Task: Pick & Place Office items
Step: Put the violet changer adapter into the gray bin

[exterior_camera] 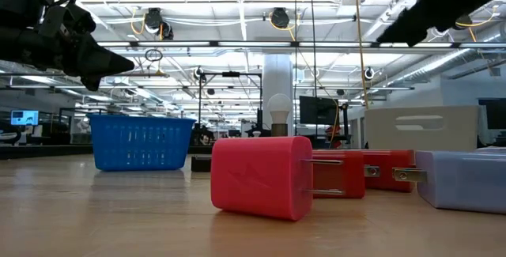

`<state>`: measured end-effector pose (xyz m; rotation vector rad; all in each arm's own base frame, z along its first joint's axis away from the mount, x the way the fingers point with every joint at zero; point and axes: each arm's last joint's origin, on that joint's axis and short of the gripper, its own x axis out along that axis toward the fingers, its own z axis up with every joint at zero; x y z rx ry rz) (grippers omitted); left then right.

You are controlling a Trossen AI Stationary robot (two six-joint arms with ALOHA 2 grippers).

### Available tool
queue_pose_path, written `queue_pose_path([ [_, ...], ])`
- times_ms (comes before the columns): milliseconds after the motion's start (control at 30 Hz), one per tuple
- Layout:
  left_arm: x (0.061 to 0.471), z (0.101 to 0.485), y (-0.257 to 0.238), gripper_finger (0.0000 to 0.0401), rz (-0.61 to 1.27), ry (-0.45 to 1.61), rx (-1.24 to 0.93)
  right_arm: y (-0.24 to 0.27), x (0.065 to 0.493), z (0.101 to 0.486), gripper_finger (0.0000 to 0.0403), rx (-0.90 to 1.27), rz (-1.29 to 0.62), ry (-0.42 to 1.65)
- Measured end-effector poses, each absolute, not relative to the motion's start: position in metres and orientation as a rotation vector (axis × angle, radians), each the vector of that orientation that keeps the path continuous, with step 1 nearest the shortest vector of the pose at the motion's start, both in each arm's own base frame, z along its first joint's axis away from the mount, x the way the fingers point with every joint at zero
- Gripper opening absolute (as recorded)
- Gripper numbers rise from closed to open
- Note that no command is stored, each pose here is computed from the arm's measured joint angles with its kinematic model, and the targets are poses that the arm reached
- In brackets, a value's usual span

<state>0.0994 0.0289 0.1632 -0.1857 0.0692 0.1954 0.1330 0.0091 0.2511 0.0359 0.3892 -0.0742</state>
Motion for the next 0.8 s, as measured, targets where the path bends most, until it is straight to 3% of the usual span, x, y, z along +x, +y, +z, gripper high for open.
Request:
queue_pose_path([
  [267,0.099,0.163,0.029,0.0024,0.196,0.067,-0.205,0.022,0.116,0.216,0.0041,-0.002,0.175,0.068],
  [400,0.099,0.163,0.029,0.0024,0.196,0.066,-0.217,0.021,0.110,0.206,0.0006,0.013,0.196,0.024],
  [800,0.099,0.163,0.029,0.0024,0.197,0.065,-0.221,0.020,0.104,0.182,0.0009,0.012,0.217,0.024],
])
